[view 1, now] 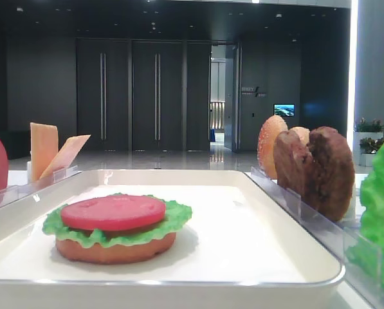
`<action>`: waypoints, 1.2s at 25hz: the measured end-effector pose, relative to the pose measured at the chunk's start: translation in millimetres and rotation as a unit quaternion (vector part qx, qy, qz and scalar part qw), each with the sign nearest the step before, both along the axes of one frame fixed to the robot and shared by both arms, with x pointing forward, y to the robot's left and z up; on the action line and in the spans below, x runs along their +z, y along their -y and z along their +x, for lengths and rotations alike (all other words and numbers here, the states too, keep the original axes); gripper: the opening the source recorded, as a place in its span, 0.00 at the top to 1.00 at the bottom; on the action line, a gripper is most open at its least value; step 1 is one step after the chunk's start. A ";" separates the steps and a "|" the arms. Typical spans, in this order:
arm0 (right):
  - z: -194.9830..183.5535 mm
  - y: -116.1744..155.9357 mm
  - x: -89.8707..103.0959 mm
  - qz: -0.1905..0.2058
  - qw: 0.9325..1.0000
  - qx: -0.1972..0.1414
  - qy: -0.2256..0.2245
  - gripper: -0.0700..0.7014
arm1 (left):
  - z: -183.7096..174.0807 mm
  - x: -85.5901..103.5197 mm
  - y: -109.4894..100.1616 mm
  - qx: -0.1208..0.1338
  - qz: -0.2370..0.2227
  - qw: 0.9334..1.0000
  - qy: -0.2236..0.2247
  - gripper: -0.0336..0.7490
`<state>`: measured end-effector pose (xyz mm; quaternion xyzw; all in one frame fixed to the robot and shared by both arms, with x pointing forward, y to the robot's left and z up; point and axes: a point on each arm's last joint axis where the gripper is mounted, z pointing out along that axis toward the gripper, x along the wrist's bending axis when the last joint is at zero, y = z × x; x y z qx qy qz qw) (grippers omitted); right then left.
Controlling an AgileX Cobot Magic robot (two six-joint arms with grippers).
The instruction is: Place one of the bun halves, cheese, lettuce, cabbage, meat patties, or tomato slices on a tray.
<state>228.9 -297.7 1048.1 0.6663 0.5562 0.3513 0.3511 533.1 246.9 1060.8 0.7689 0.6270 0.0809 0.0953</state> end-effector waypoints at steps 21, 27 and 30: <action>0.0 0.0 0.0 0.000 1.000 0.000 0.000 0.21 | -43.9 14.5 -60.5 0.102 0.080 0.991 -0.019 0.42; 0.0 0.0 0.0 0.000 1.000 0.000 0.000 0.21 | -108.9 6.3 -59.8 0.107 0.061 0.992 -0.014 0.42; 0.0 0.0 0.0 0.000 1.000 0.000 0.000 0.21 | -141.9 3.3 -58.7 0.109 0.045 0.993 0.005 0.42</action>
